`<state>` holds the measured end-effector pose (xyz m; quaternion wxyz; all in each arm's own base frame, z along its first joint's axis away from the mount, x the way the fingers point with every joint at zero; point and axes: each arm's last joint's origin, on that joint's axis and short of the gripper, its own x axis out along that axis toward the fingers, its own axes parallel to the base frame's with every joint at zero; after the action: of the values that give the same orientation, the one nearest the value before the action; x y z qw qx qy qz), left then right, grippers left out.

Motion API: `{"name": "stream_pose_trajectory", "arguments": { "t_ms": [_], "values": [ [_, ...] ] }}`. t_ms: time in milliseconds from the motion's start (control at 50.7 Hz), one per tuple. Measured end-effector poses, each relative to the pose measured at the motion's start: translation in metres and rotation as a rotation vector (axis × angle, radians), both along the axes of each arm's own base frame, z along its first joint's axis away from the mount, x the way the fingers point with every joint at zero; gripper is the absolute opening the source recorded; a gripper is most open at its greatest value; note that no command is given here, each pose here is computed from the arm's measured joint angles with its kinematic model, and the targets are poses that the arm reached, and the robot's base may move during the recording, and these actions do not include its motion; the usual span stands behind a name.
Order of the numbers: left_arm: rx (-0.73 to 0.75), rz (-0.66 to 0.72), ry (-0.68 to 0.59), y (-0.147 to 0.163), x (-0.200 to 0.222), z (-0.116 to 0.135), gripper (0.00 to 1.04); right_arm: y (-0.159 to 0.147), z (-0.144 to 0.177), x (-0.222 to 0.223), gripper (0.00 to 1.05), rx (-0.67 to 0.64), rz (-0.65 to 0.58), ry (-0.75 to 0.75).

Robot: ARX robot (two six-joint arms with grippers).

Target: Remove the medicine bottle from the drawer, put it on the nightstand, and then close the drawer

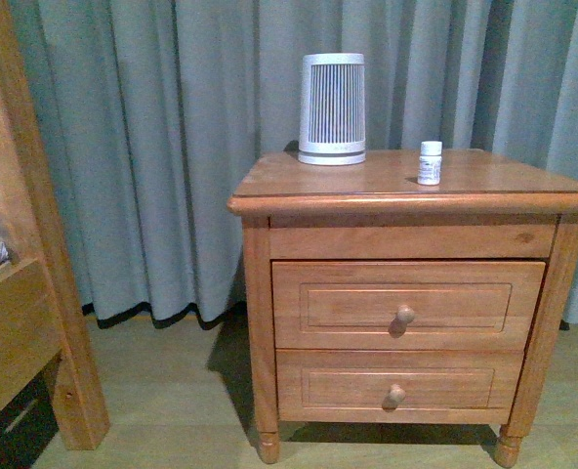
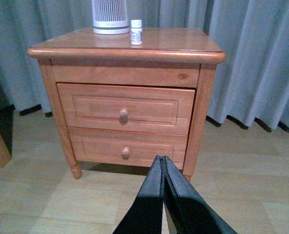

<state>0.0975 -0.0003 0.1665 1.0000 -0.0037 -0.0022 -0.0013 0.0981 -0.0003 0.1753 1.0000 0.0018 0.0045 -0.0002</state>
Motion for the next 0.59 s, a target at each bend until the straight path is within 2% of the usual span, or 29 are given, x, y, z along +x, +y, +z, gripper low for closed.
{"name": "stream_pose_trajectory", "arguments": {
  "t_ms": [138, 237, 375, 434, 572, 592],
  "values": [
    [0.0, 0.0, 0.0, 0.0, 0.0, 0.0, 0.98, 0.0, -0.0079, -0.0005, 0.03, 0.0, 0.0, -0.008],
    [0.0, 0.0, 0.0, 0.0, 0.0, 0.0, 0.98, 0.0, -0.0076, -0.0008, 0.2, -0.001, 0.0, -0.012],
    [0.0, 0.0, 0.0, 0.0, 0.0, 0.0, 0.98, 0.0, -0.0075, -0.0008, 0.55, -0.001, 0.0, -0.013],
    [0.0, 0.0, 0.0, 0.0, 0.0, 0.0, 0.98, 0.0, -0.0075, -0.0008, 0.65, -0.001, 0.0, -0.013],
    [0.0, 0.0, 0.0, 0.0, 0.0, 0.0, 0.98, 0.0, -0.0075, -0.0009, 0.98, -0.001, 0.0, -0.014],
    [0.0, 0.0, 0.0, 0.0, 0.0, 0.0, 0.98, 0.0, -0.0075, -0.0009, 0.99, -0.001, 0.0, -0.014]
  ]
}}
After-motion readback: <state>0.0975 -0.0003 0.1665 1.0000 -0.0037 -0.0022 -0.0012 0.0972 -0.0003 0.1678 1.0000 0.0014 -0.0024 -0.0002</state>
